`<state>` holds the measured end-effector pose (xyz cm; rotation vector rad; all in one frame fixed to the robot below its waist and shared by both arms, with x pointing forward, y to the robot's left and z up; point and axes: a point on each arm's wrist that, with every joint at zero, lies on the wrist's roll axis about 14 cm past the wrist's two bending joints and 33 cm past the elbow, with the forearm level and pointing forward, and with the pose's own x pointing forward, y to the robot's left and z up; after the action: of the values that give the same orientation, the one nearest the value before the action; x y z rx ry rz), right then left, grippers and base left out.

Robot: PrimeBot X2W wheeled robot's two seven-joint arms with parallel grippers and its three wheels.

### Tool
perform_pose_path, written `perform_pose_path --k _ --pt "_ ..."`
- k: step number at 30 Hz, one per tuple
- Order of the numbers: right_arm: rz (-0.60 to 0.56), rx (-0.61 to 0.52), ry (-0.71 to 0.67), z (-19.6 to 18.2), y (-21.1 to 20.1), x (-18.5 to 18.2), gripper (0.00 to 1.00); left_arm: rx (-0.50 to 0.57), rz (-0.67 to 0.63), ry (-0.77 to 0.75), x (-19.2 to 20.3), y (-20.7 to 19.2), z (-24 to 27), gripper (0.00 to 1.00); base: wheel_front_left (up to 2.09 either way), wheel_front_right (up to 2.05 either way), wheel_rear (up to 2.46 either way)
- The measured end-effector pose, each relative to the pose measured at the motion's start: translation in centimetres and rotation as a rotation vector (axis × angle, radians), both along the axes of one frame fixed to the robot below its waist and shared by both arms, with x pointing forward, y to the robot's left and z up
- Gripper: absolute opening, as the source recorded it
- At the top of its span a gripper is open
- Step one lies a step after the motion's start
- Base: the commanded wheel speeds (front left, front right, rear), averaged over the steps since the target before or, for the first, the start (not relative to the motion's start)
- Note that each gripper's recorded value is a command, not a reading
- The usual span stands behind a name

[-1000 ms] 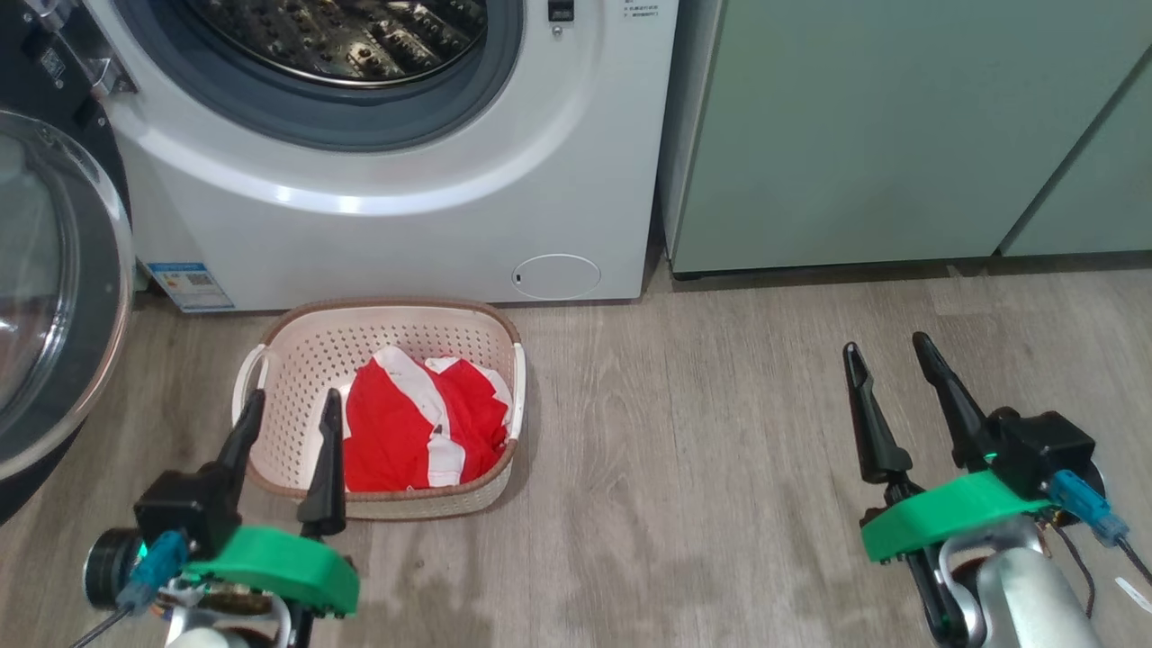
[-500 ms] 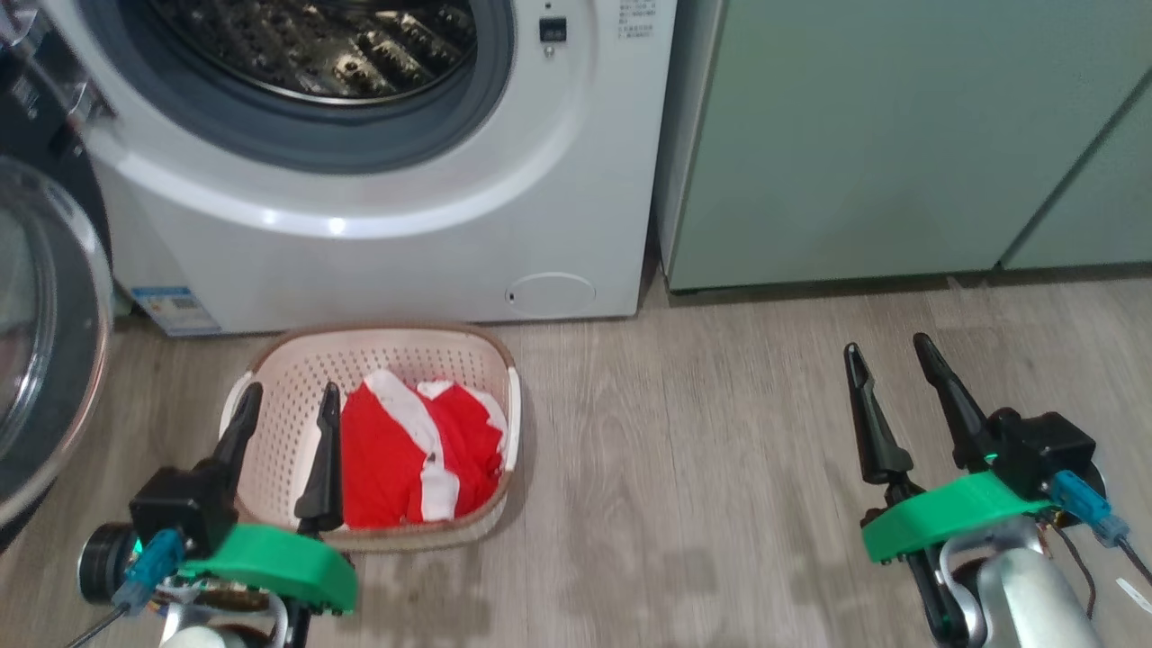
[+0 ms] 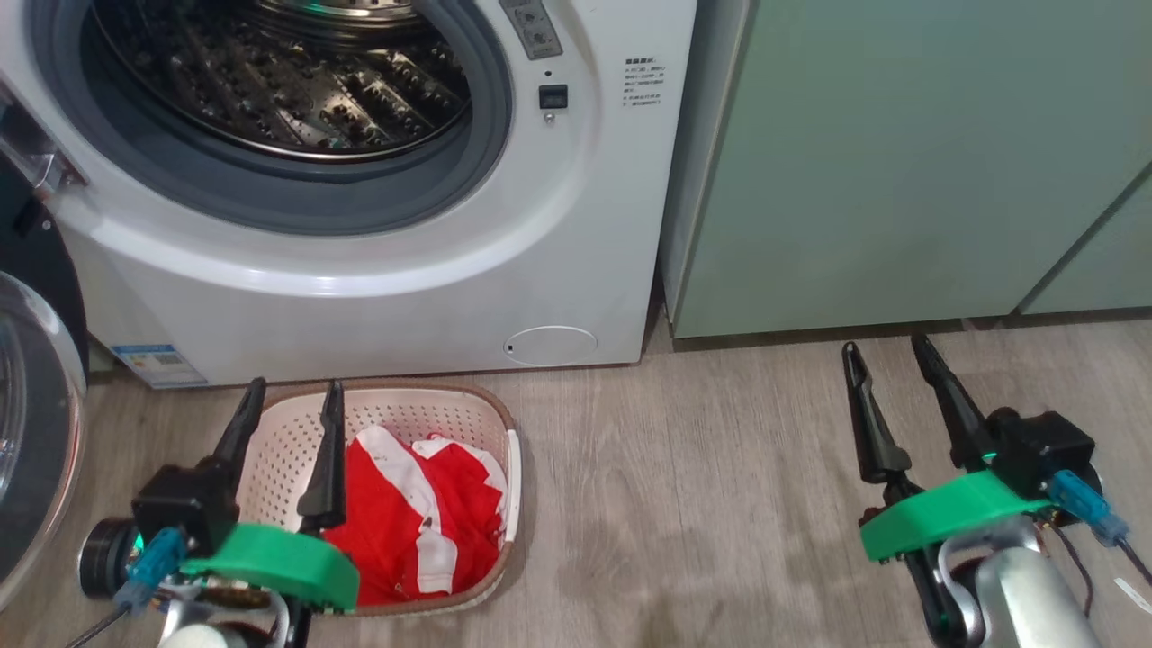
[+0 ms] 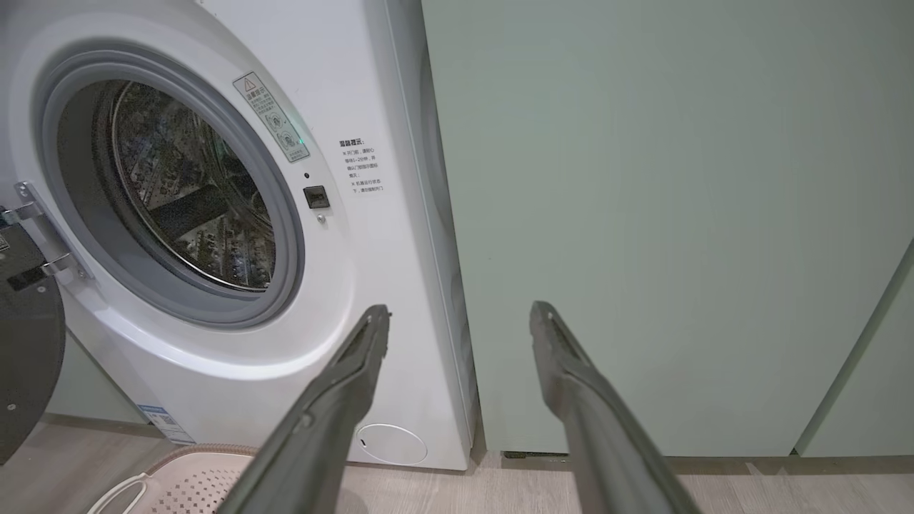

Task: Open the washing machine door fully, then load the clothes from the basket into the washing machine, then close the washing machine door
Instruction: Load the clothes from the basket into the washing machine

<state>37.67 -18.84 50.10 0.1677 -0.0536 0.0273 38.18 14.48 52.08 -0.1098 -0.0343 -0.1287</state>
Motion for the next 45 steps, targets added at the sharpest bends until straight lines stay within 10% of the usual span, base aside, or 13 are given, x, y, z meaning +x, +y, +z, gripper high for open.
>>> perform_pose_path --k 31,45 --pt "0.019 0.001 0.023 -1.0 0.7 1.0 1.00 0.016 -0.022 0.062 1.6 -0.8 -1.4 1.00 0.00 0.00 0.00" --pt "0.056 -0.009 0.063 -4.1 1.6 7.5 1.00 0.026 -0.118 0.465 10.2 -3.5 -15.1 1.00 0.00 0.00 0.00"
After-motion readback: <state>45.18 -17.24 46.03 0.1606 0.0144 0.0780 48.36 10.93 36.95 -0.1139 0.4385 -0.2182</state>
